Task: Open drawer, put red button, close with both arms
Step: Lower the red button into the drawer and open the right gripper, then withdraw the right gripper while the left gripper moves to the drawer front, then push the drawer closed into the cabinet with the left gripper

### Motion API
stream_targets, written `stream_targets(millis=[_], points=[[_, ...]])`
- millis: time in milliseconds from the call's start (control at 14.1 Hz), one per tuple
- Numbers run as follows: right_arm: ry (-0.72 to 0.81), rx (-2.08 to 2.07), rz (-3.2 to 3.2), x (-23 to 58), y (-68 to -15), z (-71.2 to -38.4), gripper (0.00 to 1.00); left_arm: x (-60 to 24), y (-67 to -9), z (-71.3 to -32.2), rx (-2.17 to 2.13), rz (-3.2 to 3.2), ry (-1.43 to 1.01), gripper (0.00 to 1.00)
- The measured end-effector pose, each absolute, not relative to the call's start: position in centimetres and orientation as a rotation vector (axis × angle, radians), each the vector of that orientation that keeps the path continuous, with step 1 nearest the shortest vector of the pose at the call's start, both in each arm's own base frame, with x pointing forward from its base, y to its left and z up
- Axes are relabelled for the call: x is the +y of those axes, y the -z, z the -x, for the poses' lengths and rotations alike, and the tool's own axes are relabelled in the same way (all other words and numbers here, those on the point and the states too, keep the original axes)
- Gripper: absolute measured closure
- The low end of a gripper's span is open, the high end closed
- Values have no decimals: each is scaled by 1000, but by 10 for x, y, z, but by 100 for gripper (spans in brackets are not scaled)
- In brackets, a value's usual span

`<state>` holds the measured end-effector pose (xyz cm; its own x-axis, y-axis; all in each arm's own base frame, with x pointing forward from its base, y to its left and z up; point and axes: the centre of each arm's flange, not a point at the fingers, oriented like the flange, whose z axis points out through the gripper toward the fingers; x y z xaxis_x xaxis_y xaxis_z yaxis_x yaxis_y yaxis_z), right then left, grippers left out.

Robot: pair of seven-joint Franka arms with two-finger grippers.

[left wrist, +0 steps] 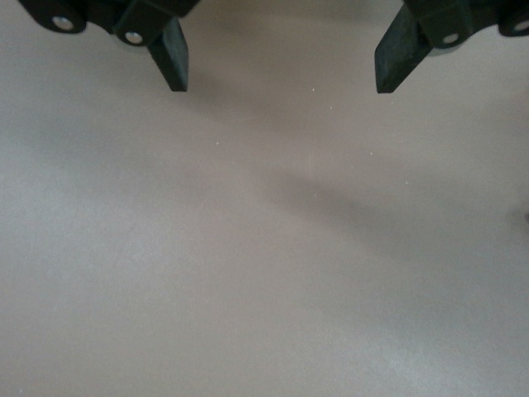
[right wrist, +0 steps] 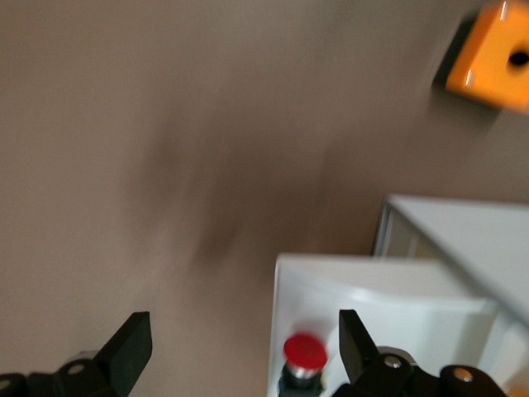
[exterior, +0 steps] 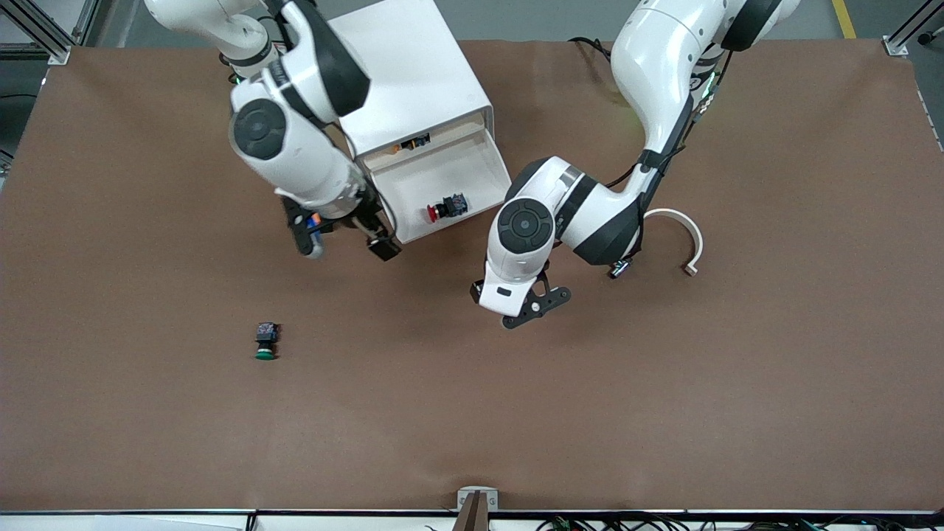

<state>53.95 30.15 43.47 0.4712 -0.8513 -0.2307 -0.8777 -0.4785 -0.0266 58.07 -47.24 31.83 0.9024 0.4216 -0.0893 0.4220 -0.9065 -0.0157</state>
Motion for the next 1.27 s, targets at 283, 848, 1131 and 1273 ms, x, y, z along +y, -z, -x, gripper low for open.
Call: stream_targets(millis=[283,848,1131,1273], points=[[-269,1245,2725,204,-455,-580,0,-503,-307,-548,625,-3090,166,0],[-66,407,3048,21,-498,-606,0,-568,-304,-478,657,-3066,259,0],[9,48,3070,-61,-519,-597,0,-585,-289,-445,712,-3046,393,0],[55,-30,3080,-67,-536,-591,0,-591,-278,-429,728,-3031,488,0]])
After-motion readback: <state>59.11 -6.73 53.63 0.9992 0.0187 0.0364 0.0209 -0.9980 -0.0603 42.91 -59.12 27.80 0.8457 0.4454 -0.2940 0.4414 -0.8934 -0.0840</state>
